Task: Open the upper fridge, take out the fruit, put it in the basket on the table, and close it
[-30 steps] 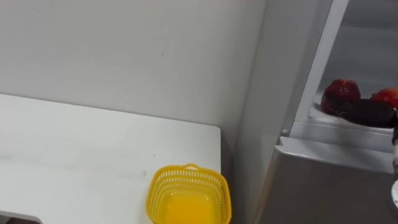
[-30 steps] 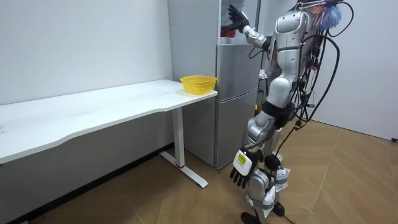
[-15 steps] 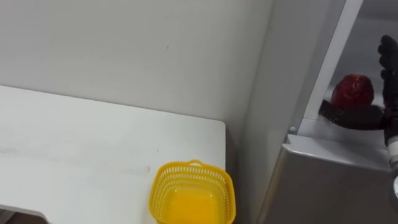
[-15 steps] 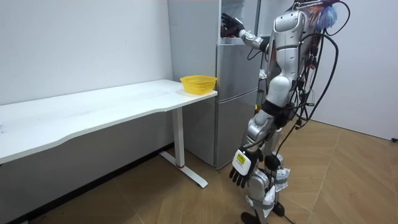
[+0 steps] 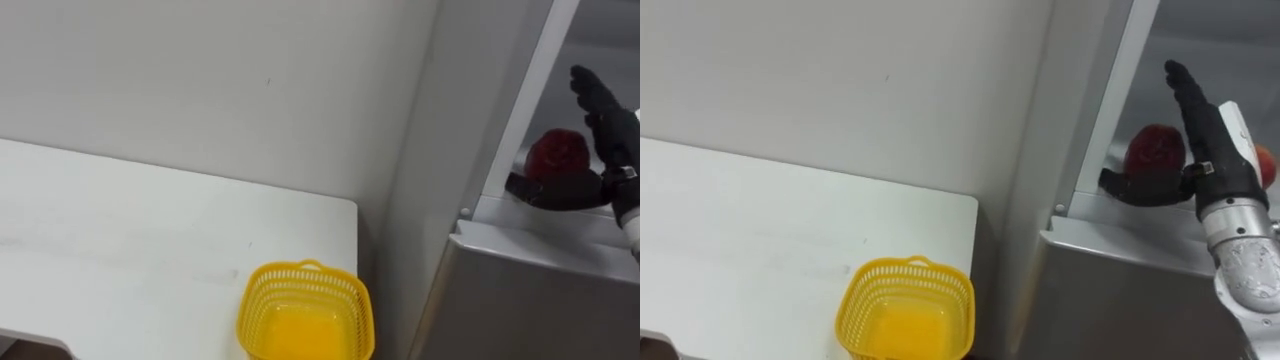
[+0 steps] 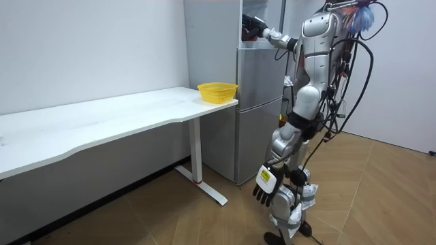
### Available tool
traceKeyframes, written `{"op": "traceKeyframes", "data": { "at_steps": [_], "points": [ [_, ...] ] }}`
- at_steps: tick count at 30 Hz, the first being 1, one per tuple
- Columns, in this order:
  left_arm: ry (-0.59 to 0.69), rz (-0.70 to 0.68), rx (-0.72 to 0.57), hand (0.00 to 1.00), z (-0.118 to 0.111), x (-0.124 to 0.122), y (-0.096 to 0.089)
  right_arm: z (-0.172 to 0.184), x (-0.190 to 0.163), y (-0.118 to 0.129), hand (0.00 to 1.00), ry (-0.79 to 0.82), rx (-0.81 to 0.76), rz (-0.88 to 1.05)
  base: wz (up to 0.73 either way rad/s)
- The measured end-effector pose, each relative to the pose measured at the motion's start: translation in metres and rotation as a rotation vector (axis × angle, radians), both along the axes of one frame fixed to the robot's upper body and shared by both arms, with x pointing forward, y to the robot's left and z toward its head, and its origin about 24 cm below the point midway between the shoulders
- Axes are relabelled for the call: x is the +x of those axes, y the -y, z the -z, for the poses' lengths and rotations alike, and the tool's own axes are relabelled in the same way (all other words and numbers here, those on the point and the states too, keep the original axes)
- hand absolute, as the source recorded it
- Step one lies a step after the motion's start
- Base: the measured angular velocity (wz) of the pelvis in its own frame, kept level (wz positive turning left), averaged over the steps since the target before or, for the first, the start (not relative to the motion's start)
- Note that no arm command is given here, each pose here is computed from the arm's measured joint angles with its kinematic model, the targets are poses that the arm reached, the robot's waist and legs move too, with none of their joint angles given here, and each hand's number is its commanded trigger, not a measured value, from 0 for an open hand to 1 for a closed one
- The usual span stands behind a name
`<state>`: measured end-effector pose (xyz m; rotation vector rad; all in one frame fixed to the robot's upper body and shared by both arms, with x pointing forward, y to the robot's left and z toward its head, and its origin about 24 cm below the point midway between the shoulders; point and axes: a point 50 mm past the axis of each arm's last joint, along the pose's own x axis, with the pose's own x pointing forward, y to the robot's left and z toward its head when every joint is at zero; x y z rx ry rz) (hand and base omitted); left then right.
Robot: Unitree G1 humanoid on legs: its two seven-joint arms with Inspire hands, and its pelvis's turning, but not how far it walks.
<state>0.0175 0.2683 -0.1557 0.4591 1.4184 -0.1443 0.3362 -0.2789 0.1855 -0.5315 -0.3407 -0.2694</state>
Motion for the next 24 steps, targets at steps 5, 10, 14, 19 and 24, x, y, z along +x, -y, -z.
{"op": "traceKeyframes", "data": {
  "at_steps": [5, 10, 14, 19, 24],
  "points": [
    [0.0, 0.0, -0.001, 0.0, 0.0, 0.0, 0.0, -0.004, 0.003, -0.001, 0.0, 0.003, -0.006, 0.001, 0.0],
    [0.0, 0.001, -0.002, 0.0, 0.0, 0.001, 0.0, -0.006, 0.006, 0.002, 0.0, -0.044, -0.056, -0.021, 0.0],
    [-0.003, 0.0, -0.004, 0.0, 0.0, 0.0, 0.0, -0.003, 0.006, 0.003, 0.0, -0.072, -0.059, -0.036, 0.0],
    [-0.016, -0.008, 0.006, 0.0, 0.0, -0.002, -0.001, 0.013, 0.008, 0.014, 0.0, -0.143, 0.069, -0.036, 0.0],
    [-0.022, -0.011, 0.014, 0.0, 0.0, -0.002, -0.002, 0.022, 0.009, 0.018, 0.0, -0.182, 0.168, -0.067, 0.0]
  ]
}}
